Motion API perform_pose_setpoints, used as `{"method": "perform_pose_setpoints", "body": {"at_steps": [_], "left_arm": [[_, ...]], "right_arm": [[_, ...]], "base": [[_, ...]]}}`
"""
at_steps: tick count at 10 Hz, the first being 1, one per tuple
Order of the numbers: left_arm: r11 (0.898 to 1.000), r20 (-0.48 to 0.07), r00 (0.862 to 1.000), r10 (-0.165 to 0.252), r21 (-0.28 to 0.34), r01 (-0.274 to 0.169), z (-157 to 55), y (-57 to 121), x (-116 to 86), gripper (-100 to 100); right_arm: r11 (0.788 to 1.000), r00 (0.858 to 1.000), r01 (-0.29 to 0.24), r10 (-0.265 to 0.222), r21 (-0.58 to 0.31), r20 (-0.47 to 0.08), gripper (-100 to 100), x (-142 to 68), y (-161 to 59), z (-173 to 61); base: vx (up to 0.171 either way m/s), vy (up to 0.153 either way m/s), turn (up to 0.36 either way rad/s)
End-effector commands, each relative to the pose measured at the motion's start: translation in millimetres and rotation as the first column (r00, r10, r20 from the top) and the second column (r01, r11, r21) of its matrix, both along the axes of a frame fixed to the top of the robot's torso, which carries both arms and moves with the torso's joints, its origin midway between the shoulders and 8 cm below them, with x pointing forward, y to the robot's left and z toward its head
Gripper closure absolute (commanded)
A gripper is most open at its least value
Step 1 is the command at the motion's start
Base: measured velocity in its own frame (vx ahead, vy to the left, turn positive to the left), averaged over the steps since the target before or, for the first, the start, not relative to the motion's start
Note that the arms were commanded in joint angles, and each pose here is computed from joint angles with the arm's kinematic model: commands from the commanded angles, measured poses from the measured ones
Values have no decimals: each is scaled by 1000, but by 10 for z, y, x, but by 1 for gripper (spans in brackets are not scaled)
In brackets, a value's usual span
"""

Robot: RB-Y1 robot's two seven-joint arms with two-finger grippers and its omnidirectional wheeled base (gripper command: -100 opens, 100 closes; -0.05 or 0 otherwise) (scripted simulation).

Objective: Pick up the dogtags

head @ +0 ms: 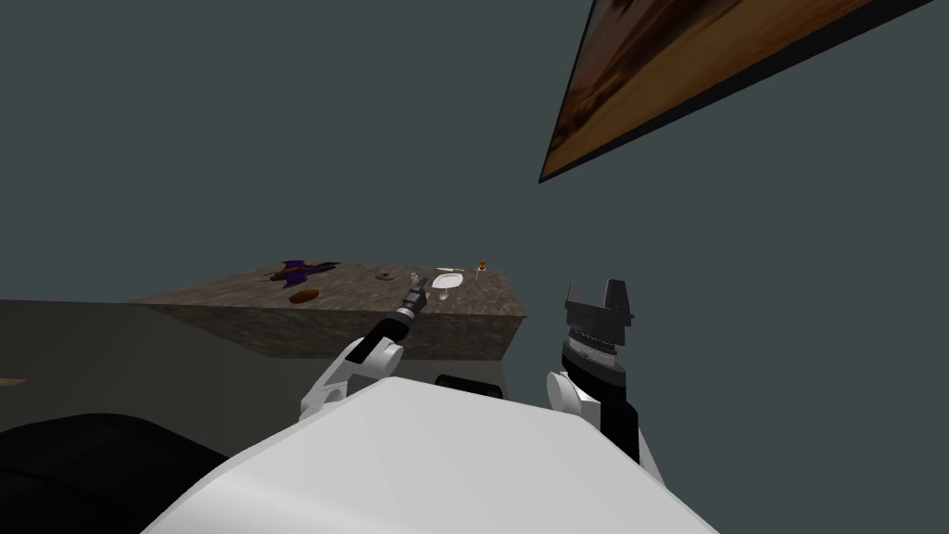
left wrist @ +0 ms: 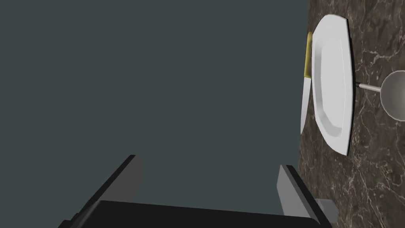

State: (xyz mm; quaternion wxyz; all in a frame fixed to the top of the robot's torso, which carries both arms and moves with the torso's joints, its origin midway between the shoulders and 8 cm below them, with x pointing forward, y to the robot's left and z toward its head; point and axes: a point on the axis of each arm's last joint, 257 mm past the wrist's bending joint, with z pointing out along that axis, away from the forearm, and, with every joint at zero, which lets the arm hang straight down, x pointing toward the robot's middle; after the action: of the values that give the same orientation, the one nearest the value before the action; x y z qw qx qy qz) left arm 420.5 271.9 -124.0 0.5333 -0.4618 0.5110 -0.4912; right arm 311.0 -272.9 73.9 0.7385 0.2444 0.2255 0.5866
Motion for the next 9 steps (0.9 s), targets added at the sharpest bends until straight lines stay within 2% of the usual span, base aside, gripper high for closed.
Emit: {"method": "perform_pose_setpoints", "body": {"at_steps": [1, 6, 9], "left_arm": [[1000, -44, 999, -4, -18, 3, -91, 17, 20, -100], [999, -163, 987, -7, -47, -1, -373, 45, 33, -100], [997, -238, 971, -14, -75, -4, -546, 63, 37, -100]], "right_arm": [[1000, 1000, 0, 0, 0, 0, 0, 0, 0, 0], [1000, 1000, 0, 0, 0, 0, 0, 0, 0, 0], [1000, 1000, 0, 0, 0, 0, 0, 0, 0, 0]], "base": [[41, -3, -1], [31, -7, 0], [29, -6, 0]]}}
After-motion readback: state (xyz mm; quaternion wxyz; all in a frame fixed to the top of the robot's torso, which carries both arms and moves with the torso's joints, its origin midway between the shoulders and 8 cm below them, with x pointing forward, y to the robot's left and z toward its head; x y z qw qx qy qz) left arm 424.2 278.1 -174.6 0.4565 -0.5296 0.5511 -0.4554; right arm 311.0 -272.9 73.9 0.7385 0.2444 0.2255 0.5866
